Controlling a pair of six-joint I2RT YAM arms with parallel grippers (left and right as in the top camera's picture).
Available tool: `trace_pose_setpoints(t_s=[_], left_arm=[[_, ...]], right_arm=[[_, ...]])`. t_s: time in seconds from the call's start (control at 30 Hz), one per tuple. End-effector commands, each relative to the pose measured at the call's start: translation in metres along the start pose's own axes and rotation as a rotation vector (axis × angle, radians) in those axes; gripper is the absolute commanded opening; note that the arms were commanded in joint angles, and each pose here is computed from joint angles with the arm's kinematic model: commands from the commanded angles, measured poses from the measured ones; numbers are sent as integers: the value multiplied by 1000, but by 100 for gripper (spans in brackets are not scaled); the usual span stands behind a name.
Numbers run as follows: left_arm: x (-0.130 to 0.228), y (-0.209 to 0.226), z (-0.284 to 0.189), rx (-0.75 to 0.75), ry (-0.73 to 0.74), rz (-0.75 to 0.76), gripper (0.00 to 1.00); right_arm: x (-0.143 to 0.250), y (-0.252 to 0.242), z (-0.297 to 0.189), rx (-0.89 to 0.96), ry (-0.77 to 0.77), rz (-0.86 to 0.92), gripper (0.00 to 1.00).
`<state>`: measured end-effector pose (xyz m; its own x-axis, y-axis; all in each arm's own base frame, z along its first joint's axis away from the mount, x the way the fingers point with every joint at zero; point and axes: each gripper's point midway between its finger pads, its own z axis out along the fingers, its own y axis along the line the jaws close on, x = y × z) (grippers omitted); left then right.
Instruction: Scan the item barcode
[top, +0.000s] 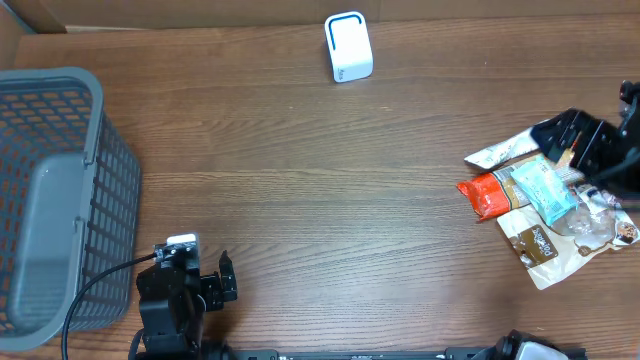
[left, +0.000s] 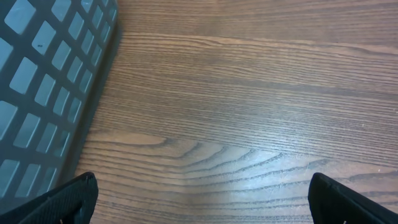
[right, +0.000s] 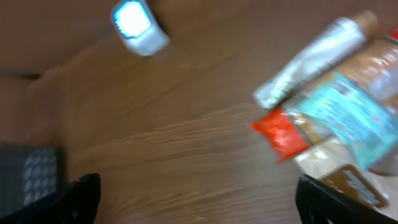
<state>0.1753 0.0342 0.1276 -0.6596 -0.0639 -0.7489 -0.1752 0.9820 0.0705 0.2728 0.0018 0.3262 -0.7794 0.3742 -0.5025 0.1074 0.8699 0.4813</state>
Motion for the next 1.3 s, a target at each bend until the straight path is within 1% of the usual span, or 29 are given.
trace_pose_setpoints(t_s=[0.0,0.07,0.13,0.3,0.4,0.53,0.6,0.7,0.83,1.0,1.13,1.27], left_arm=[[-1,-1,-1,6,-8,14,99],[-1,-1,-1,6,-8,14,99],[-1,-1,-1,6,-8,14,99],[-1,-1,-1,6,-8,14,100],[-1,-1,-1,6,-8,14,100],[-1,-1,-1,6,-8,14,99],[-1,-1,0,6,-7,14,100],[-1,-1,-1,6,-8,14,100],[-1,-1,0,6,-7,14,99],[-1,-1,-1,6,-8,14,100],[-1,-1,-1,6,-8,14,100],[-1,-1,-1,6,-8,14,99]], right_arm=[[27,61,-44,-189,-64,-136,100],[43,80,-62,-252,-94,-194,100],[55,90,-79,-273,-136,-240,100],[70,92,-103,-252,-228,-289,100],[73,87,-108,-209,-256,-310,100],[77,76,-104,-154,-238,-341,100],[76,75,-103,-140,-246,-393,100],[68,76,-101,-129,-289,-519,100],[49,76,-90,-112,-401,-649,100],[33,80,-66,-151,-645,-786,100],[40,71,-38,-170,-826,-853,100],[60,48,-1,-170,-928,-871,100]])
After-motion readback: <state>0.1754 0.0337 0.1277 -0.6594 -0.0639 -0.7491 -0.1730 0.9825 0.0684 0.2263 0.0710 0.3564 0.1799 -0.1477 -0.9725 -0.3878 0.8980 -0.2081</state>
